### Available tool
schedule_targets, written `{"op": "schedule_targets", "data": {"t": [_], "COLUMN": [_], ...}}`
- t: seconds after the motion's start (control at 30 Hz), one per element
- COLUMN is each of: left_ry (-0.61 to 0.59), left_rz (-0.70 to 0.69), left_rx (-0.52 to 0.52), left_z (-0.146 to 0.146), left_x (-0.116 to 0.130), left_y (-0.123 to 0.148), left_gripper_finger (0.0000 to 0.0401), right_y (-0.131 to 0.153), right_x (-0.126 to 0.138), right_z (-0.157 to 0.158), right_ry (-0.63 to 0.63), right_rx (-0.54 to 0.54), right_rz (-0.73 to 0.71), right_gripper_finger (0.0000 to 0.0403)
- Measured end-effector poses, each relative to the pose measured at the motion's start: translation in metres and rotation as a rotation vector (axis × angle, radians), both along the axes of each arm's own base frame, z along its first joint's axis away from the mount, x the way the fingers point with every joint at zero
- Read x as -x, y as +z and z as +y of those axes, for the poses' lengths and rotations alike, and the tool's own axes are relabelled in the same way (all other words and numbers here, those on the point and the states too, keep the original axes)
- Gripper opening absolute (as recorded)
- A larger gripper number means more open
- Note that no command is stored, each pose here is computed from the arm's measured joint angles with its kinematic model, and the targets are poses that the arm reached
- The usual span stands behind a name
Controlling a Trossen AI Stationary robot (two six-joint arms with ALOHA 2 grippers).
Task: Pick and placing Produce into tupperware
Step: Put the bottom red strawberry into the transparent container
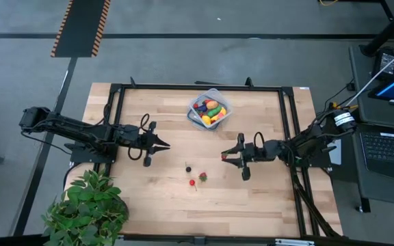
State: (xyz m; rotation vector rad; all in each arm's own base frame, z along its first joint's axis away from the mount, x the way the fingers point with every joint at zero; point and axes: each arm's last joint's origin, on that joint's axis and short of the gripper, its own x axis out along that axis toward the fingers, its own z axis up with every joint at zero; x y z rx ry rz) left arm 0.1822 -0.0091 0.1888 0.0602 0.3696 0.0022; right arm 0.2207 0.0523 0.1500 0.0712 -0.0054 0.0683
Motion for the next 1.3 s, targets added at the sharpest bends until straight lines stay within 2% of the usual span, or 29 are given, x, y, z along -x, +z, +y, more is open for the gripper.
{"op": "schedule_targets", "data": {"t": [0.3,0.73,1.0,1.17,1.3], "left_ry": [0.0,0.002,0.072,0.072,0.073], "left_rz": [0.0,0.0,-0.002,-0.002,-0.002], "left_rx": [0.0,-0.003,-0.03,-0.029,-0.029], "left_z": [0.0,0.0,0.002,0.002,0.002], "left_x": [0.0,0.0,0.0,0.0,0.0], "left_y": [0.0,0.0,0.0,0.0,0.0], "left_gripper_finger": [0.0059,0.0075,0.0072,0.006,0.0051], "right_y": [0.0,0.001,0.002,0.003,0.01], "right_x": [-0.004,-0.004,-0.005,-0.028,-0.047], "right_z": [-0.022,-0.046,-0.056,-0.069,-0.09], "right_ry": [-0.183,-0.513,-0.83,-0.835,-0.747], "right_rx": [0.018,0.048,0.061,0.115,0.122], "right_rz": [0.001,0.007,0.047,0.204,0.335], "right_gripper_finger": [0.0115,0.0115,0.0115,0.0115,0.0115]}}
